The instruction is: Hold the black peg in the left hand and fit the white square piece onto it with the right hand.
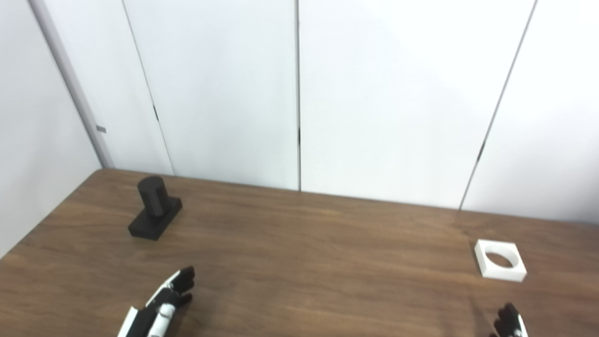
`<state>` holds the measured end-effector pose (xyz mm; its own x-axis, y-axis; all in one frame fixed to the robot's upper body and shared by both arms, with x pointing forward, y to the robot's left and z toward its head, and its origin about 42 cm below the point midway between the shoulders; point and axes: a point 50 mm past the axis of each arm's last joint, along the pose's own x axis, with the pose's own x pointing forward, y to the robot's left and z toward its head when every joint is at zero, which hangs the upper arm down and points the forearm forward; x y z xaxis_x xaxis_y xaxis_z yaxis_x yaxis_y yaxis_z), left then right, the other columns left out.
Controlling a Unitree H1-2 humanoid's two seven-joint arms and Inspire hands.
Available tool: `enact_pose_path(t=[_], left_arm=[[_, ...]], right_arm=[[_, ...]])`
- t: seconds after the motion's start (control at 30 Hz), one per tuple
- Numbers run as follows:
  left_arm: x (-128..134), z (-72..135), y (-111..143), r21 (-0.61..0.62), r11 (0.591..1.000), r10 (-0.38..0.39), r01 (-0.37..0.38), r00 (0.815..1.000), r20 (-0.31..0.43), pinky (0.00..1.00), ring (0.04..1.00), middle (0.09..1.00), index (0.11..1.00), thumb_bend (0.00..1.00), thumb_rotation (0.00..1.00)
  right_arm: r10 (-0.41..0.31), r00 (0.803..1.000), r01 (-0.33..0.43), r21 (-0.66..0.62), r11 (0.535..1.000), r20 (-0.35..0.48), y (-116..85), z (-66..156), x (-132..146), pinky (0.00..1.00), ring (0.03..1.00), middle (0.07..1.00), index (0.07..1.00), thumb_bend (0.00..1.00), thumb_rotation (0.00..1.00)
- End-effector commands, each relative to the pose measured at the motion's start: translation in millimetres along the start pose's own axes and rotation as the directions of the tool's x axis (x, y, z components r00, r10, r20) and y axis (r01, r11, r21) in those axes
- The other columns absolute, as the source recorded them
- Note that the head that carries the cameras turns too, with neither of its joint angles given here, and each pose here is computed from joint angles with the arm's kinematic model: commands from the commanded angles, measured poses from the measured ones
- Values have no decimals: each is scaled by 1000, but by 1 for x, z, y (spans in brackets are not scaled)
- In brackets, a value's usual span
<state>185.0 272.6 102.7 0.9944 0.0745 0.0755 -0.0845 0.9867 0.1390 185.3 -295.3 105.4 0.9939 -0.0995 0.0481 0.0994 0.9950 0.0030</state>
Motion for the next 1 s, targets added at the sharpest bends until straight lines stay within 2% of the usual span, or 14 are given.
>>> enact_pose_path(t=[0.0, 0.2, 0.5, 0.63, 0.7, 0.77, 0.83, 0.93, 0.97], left_arm=[[-1, 0, -15, -30, 999, 12, -12, 1000, 9, 858, 899, 907, 878, 483, 858], [-2, -1, -12, -22, 1000, 3, -3, 1000, 4, 845, 890, 902, 873, 489, 822], [0, -2, -12, 21, 1000, 17, -17, 1000, -3, 860, 899, 904, 873, 541, 755], [0, 0, -12, 70, 995, 64, -65, 998, 20, 798, 880, 896, 870, 511, 463], [-1, 8, -9, 107, 989, 99, -102, 994, 36, 753, 855, 880, 856, 580, 345], [0, 21, -4, 181, 972, 144, -153, 988, 60, 736, 842, 865, 841, 651, 298], [5, 37, 4, 272, 937, 208, -221, 975, 78, 742, 837, 859, 836, 746, 221], [18, 60, 17, 366, 875, 306, -318, 948, 92, 710, 820, 854, 823, 835, 239], [24, 67, 23, 412, 842, 333, -348, 937, 110, 711, 818, 849, 823, 858, 257]], right_arm=[[-12, 1000, 12, -15, 1000, -12, -5, -8, 1, 1000, 1000, 1000, 1000, 548, 1000], [-33, 999, 32, -32, 999, -12, -3, -9, 2, 1000, 979, 945, 978, 564, 1000], [-33, 999, 32, -27, 999, -21, -3, -12, 2, 1000, 965, 938, 958, 613, 1000], [-37, 999, 37, -25, 999, -22, -3, -13, 1, 993, 953, 927, 949, 635, 1000], [-36, 999, 35, -26, 999, -22, -3, -11, -1, 982, 950, 922, 946, 647, 1000], [-37, 999, 36, -20, 999, -20, -3, -9, -2, 995, 954, 921, 944, 657, 1000], [-38, 999, 38, -14, 999, -18, -3, -7, -4, 999, 950, 917, 938, 661, 1000], [-36, 999, 35, -9, 999, -19, -4, -7, -6, 990, 944, 913, 931, 671, 1000], [-35, 999, 35, -11, 999, -20, -4, -6, -7, 981, 941, 913, 930, 669, 1000]])
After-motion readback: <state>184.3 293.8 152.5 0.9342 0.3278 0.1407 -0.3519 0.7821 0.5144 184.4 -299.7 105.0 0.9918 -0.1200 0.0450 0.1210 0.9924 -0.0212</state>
